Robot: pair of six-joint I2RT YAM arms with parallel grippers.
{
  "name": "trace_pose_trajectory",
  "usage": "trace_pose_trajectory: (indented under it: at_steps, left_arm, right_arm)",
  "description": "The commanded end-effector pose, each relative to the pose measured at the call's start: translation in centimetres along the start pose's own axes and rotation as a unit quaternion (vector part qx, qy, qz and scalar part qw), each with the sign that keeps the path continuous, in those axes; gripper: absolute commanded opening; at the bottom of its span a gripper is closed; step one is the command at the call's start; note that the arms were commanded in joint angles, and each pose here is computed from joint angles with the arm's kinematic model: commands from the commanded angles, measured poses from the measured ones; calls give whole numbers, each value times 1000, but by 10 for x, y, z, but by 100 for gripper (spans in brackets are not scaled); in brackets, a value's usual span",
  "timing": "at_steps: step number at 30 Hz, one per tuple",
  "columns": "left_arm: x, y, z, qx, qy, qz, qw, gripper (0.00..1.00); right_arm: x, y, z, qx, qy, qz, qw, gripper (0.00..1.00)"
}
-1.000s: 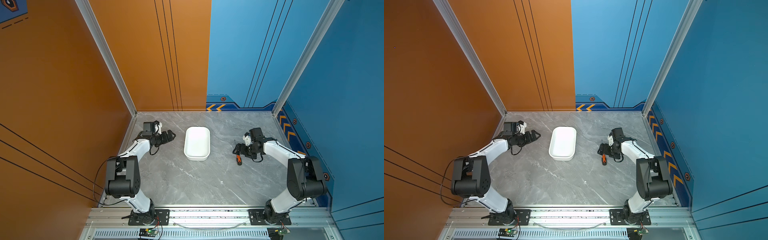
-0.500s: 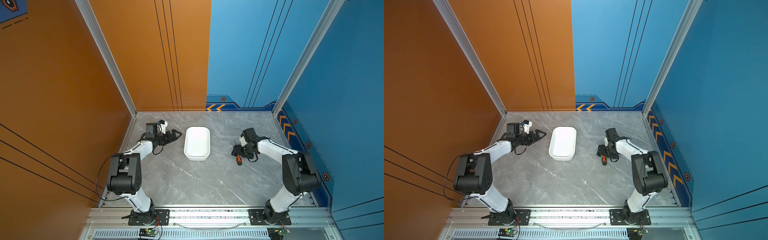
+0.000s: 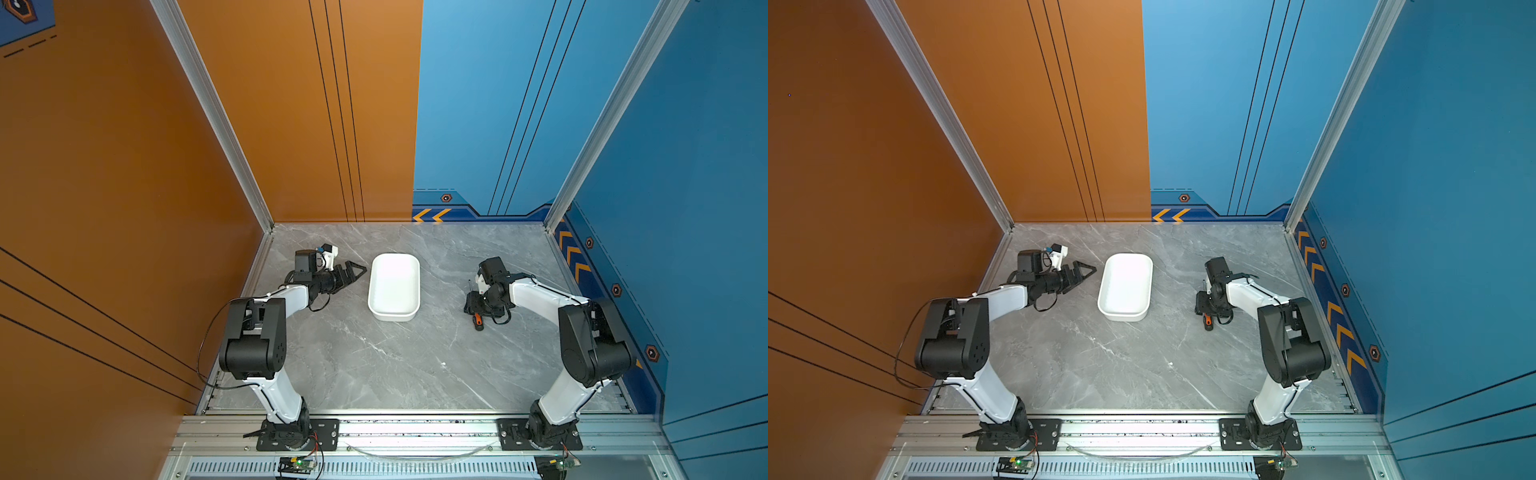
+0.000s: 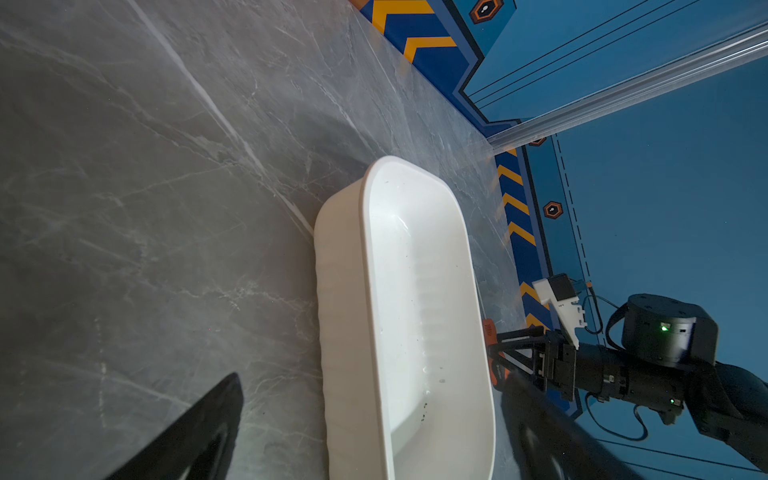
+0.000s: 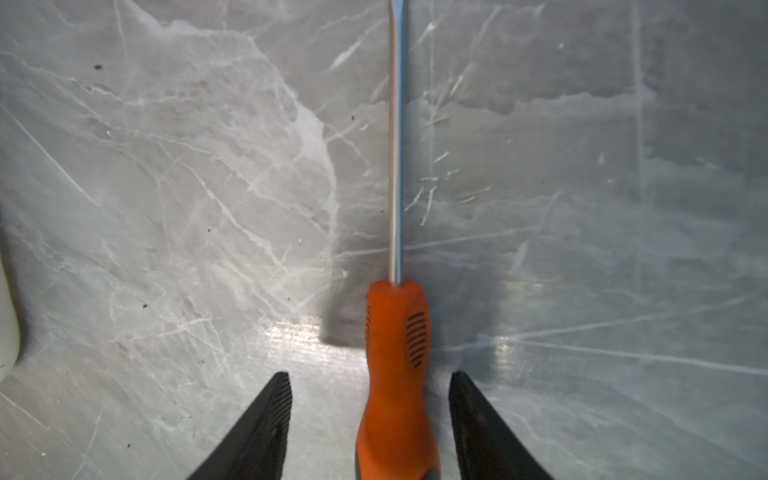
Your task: Put the screwdriver in the bin
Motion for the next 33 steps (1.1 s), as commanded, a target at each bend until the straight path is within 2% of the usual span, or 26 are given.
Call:
trace_pose_trajectory:
  at_steps: [1,13,22,33]
  left_arm:
    - [-3,6,8,14,1,16,1000,98]
    - [-1,17,28,29,-2,40,999,98]
    - [-5,37,29,32,-19,87,995,98]
    - [-14,57,37,53,-14,94,994,98]
  right_arm:
    - [-4,-1,10,19,1,20,1000,55]
    - [-7,-7,24,24,-8,36,999,52]
    - [-10,-6,28,30,-6,39,999,52]
    - [-16,-5,31,34,1,42,999,51]
Point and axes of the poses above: each gripper's point midway between its finger pads, its own y axis out along the fingers, its own x axis along the line the jaws close on, z = x × y, the point moved 4 cm from there along -y, back along the fingers, and after that the axes turned 7 degrees about -y, right-handed, at the moved point
